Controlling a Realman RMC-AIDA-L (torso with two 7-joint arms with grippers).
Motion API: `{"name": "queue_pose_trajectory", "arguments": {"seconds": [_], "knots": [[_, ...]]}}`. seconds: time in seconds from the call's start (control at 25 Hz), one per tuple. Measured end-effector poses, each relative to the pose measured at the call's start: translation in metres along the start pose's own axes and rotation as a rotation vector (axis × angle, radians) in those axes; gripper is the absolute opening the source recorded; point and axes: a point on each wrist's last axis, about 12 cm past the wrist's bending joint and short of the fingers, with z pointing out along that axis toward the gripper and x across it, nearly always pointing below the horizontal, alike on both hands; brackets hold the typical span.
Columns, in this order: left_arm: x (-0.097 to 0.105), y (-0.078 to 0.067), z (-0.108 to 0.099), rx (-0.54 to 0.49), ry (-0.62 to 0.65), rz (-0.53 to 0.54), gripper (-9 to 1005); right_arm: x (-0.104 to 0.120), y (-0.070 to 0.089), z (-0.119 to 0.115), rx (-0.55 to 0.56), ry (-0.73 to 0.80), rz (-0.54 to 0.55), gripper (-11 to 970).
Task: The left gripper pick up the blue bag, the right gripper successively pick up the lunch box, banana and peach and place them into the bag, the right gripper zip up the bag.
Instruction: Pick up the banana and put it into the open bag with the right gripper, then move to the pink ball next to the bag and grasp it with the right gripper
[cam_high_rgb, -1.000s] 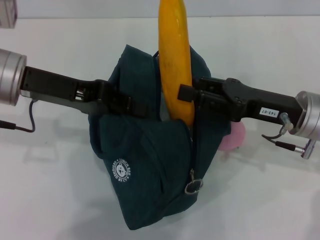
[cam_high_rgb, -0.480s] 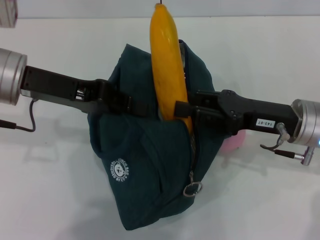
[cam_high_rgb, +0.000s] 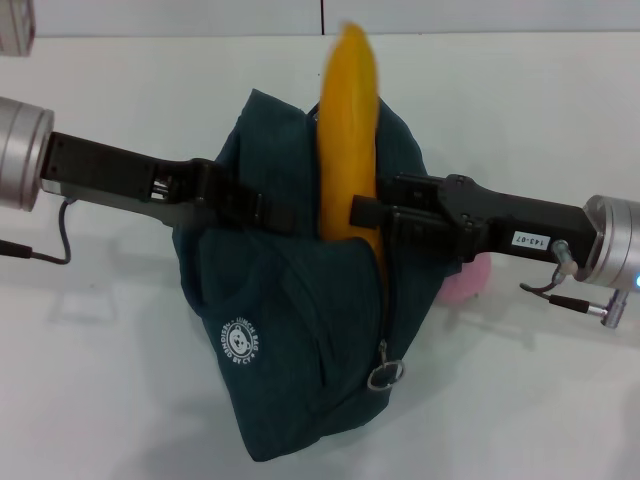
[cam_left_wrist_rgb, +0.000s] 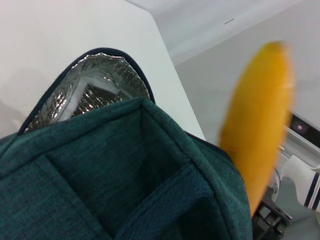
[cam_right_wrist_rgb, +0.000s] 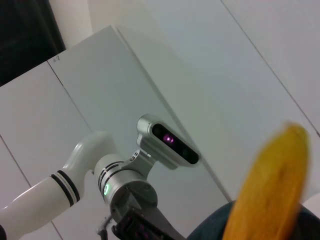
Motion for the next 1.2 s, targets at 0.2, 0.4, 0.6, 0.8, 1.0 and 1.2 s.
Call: {"name": "queue_pose_trajectory", "arguments": {"seconds": [0.2,0.4,0.6,0.8,1.0,1.2], "knots": [[0.0,0.0,0.0,0.0,0.0,0.0,43,0.0,0.0,0.0,-0.001,0.002,-0.001,518],[0.0,0.0,0.0,0.0,0.0,0.0,43,0.0,0.001,-0.001,-0.003,-0.002,-0.003,550],[0.002,0.001,-0.001,-0.001,-0.002,-0.005,43,-0.002,0.001,-0.005,-0.005,-0.014,-0.025,578],[0.004,0.003,-0.001,-0.008,-0.002,-0.008,43,-0.014,0.003,-0.028,0.026,-0.073,-0.099,606],[0.009,0.01,-0.007,-0.016,-0.029,-0.023,43,-0.031,0.002,-0.057,0.097,-0.07,-0.194,634],[0.011,0.021,-0.01,-0.038,-0.047,-0.044,43,-0.044,-0.003,-0.087,0.186,-0.017,-0.236,662]]}}
